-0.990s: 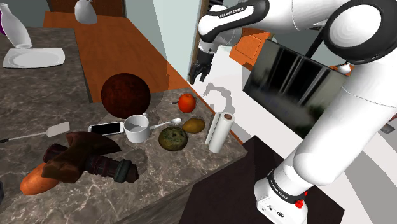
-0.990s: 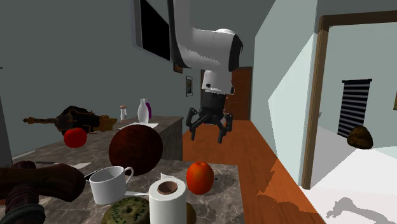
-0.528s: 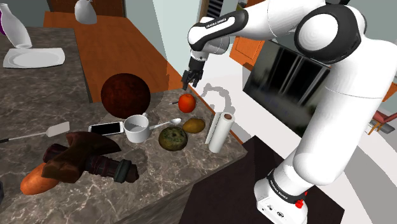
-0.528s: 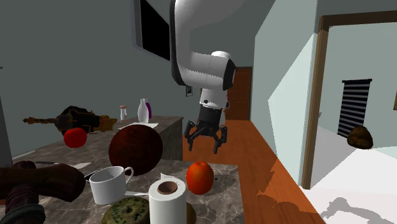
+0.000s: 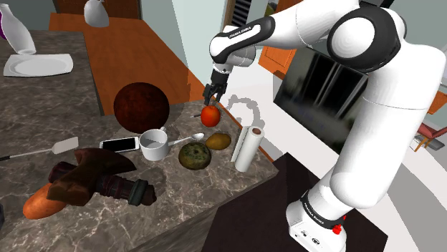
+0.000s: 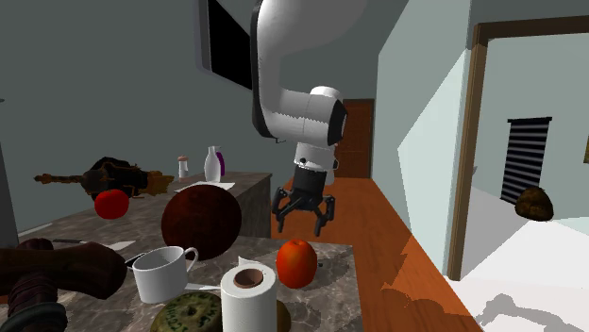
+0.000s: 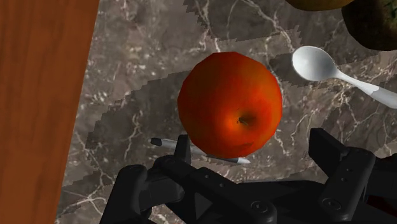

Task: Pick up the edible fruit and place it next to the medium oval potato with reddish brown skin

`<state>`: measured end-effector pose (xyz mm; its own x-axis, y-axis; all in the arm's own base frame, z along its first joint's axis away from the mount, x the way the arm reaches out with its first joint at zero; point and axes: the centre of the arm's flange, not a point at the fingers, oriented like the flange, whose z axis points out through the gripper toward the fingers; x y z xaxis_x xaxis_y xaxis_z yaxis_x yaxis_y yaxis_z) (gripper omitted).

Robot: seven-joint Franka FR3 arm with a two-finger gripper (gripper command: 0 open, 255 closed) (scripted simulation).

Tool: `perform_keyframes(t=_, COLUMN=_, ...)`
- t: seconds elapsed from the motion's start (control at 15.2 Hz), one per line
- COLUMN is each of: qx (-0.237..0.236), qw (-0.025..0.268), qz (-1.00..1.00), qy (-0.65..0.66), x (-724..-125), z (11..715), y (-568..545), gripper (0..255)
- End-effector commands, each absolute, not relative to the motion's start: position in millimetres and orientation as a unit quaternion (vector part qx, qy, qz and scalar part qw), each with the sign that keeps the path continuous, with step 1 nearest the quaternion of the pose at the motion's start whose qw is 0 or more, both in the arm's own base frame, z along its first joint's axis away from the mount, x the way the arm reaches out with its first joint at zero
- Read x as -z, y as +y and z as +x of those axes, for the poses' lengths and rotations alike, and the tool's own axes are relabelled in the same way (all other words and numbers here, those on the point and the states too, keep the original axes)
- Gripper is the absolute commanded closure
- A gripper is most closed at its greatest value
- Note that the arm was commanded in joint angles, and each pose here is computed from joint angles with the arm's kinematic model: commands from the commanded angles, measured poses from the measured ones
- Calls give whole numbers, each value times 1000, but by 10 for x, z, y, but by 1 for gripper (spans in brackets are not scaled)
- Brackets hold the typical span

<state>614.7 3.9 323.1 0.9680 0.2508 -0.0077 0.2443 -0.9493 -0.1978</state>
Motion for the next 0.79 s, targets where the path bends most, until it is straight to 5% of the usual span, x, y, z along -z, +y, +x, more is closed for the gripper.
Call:
perform_keyframes(t=0.0, qx=-16, qw=98, qz=-987, qy=-125, x=-3228, z=6147, y=39, gripper=0)
perform_keyframes(t=0.13, qx=-16, qw=98, qz=-987, qy=-125, x=-3229, z=6147, y=39, gripper=0)
perform_keyframes(t=0.2, qx=-16, qw=98, qz=-987, qy=-125, x=-3229, z=6147, y=39, gripper=255)
perform_keyframes(t=0.73, qx=-16, qw=98, qz=-987, qy=-125, x=-3229, z=6147, y=40, gripper=255)
